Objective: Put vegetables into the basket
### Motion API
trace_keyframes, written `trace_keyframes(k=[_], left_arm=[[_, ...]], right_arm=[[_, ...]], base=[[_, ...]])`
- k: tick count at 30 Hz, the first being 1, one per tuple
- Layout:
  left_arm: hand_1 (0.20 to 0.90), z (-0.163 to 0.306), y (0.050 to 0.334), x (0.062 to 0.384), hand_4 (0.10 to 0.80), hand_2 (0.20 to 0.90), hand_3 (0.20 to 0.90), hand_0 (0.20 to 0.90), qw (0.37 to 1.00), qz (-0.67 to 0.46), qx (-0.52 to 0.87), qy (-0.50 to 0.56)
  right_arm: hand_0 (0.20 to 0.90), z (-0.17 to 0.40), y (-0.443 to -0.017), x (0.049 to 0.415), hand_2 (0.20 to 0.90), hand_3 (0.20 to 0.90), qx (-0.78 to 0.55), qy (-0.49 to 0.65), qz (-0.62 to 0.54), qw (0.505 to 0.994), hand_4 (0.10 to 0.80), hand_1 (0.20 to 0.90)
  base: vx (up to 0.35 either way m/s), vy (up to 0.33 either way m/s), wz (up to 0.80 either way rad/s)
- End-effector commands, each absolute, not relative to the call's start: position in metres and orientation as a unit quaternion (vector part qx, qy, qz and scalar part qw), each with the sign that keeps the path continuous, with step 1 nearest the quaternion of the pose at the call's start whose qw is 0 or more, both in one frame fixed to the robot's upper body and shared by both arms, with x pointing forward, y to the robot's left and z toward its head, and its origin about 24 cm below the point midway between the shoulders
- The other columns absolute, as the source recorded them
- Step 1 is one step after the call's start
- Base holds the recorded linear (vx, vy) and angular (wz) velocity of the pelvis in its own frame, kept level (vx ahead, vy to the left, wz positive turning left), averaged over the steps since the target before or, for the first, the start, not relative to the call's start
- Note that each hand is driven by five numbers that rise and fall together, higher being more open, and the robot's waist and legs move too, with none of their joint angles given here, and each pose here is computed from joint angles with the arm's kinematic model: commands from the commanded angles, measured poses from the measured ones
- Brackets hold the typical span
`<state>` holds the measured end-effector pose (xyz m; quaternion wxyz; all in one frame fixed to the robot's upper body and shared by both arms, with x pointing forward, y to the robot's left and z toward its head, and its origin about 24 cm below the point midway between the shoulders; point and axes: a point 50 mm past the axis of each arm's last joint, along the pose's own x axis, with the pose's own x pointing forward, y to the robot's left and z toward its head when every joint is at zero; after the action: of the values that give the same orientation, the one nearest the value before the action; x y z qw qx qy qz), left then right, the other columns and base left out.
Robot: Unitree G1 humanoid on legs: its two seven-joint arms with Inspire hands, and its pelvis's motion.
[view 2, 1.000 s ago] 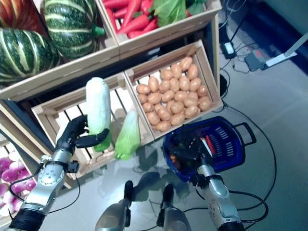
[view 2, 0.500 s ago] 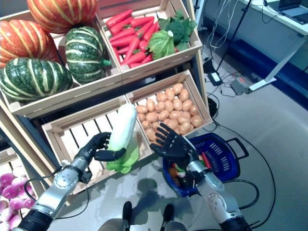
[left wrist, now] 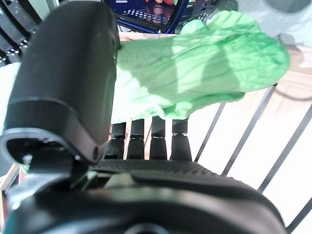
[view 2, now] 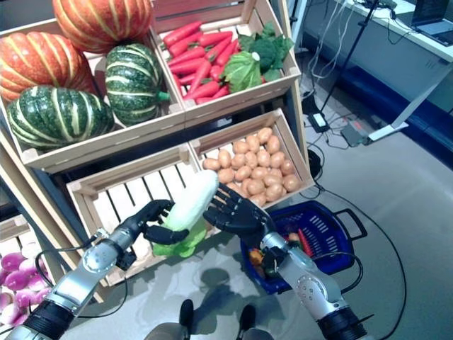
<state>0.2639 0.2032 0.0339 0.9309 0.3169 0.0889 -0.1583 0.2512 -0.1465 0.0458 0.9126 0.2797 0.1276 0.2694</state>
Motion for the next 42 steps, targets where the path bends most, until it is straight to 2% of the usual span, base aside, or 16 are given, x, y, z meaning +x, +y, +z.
trace_keyframes(k=[1,12,18,28,34,42], left_arm=[[0.300,0.074,0.174,0.283,0.400,0.300,0.300,0.300,0.913,-0.215,0.345,-0.024],[0.300,0.071,0.170,0.284,0.400,0.300,0.300,0.300,0.909,-0.200,0.363,-0.029],[0.300,0.075,0.180,0.287,0.400,0.300,0.300,0.300,0.906,-0.125,0.403,-0.047],[0.300,0.083,0.180,0.289,0.400,0.300,0.300,0.300,0.880,-0.085,0.460,-0.083],[0.300,0.087,0.177,0.291,0.400,0.300,0.300,0.300,0.860,-0.081,0.494,-0.100],[0.300,0.083,0.169,0.290,0.400,0.300,0.300,0.300,0.873,-0.109,0.466,-0.091]], right_arm=[[0.900,0.099,-0.107,0.259,0.900,0.900,0.359,0.013,0.382,0.852,0.800,0.900],[0.900,0.106,-0.090,0.264,0.900,0.900,0.425,0.004,0.351,0.834,0.800,0.900],[0.900,0.102,-0.095,0.270,0.900,0.900,0.425,0.005,0.263,0.866,0.800,0.900],[0.900,0.100,-0.098,0.275,0.900,0.900,0.425,0.020,0.200,0.883,0.800,0.900],[0.900,0.105,-0.090,0.275,0.900,0.900,0.433,0.018,0.219,0.874,0.800,0.900],[0.900,0.112,-0.077,0.271,0.900,0.900,0.473,0.013,0.275,0.837,0.800,0.900]], base=[[0.000,0.000,0.00],[0.000,0.000,0.00],[0.000,0.000,0.00],[-0.008,0.000,0.00],[-0.007,0.000,0.00],[0.000,0.000,0.00]])
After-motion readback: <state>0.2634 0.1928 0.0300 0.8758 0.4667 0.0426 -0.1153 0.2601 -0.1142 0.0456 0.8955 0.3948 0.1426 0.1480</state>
